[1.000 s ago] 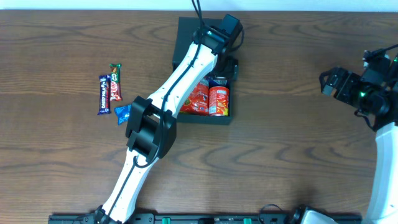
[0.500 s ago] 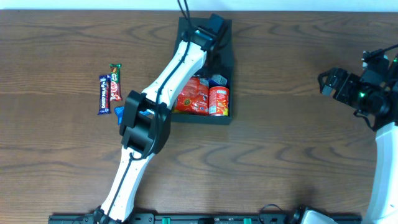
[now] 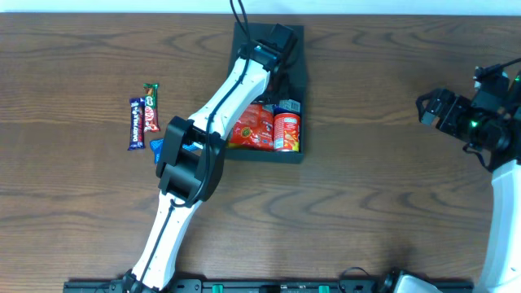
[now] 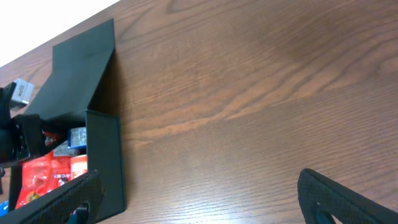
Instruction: Pack container
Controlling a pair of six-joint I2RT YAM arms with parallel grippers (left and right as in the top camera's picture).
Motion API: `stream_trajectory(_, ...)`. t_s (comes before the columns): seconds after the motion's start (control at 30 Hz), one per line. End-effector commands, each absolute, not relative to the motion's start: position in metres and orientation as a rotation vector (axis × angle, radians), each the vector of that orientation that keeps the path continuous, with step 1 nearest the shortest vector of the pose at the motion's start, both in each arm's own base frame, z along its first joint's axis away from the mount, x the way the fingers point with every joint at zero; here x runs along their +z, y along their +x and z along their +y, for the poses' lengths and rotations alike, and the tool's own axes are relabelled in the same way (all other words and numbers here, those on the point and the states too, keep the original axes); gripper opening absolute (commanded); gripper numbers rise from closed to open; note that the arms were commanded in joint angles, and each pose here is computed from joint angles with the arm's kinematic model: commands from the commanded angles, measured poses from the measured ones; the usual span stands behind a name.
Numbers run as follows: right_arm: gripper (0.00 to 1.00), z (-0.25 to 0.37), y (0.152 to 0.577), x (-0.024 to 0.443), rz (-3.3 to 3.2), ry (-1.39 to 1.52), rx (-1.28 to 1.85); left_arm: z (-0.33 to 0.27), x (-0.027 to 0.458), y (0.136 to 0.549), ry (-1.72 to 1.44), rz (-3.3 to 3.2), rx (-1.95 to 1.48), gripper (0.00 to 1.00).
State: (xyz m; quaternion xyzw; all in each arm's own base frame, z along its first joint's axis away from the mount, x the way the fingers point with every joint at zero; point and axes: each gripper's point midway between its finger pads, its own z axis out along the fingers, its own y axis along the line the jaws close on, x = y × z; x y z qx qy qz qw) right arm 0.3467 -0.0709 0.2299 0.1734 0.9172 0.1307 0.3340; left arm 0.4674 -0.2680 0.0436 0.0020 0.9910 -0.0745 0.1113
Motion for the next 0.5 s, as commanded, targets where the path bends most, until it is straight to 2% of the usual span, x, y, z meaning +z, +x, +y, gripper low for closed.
stream_trajectory(0.0,0.99,-0.073,0.346,0.227,2.398,0.454,0.347,-0.284,0.037,0.460,0.026,2.941,-0.325,0.06)
stream_trajectory(0.27,0.99,-0.072,0.345,0.226,2.403,0.457,0.351,-0.275,0.036,0.460,0.031,2.936,-0.241,0.06)
stream_trajectory(0.47,0.99,-0.072,0.345,0.226,2.403,0.458,0.351,-0.269,0.061,0.468,0.015,2.890,-0.230,0.06)
